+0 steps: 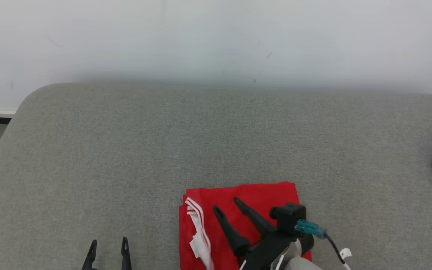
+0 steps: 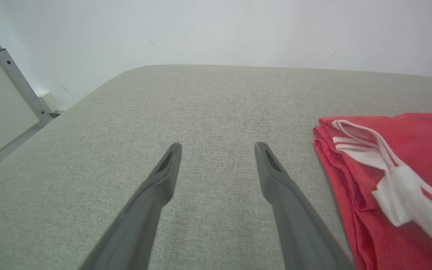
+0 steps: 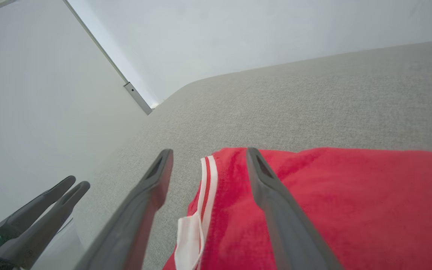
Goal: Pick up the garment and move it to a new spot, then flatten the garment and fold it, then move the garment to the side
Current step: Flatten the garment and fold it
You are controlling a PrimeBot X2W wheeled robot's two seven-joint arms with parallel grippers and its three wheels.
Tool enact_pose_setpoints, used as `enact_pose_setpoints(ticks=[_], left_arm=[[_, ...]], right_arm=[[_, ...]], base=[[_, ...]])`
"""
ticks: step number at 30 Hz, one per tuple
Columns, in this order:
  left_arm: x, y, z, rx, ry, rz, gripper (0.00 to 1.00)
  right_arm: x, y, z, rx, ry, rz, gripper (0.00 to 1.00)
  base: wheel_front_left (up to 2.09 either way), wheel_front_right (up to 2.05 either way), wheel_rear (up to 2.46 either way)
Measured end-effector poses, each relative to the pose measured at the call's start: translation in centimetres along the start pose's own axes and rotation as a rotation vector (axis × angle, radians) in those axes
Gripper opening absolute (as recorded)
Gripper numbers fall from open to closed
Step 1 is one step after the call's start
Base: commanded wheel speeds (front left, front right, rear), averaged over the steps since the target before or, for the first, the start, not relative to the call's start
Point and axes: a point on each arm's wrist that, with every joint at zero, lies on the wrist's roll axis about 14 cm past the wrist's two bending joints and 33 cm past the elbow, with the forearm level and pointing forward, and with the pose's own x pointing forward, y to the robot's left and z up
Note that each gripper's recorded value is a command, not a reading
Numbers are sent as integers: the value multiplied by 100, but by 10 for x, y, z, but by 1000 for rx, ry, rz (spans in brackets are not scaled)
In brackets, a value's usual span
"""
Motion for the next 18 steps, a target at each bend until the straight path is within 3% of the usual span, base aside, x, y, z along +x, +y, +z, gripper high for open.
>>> enact_pose_setpoints(ticks=[8, 18], left_arm=[[2, -7, 3, 3, -11, -28, 100], [3, -15, 6, 8, -22, -56, 100]], right_arm=[[-13, -35, 23, -41, -71, -95, 100], [-65, -103, 49, -145, -162, -331, 100]], base=[[0, 0, 0], [0, 0, 0]])
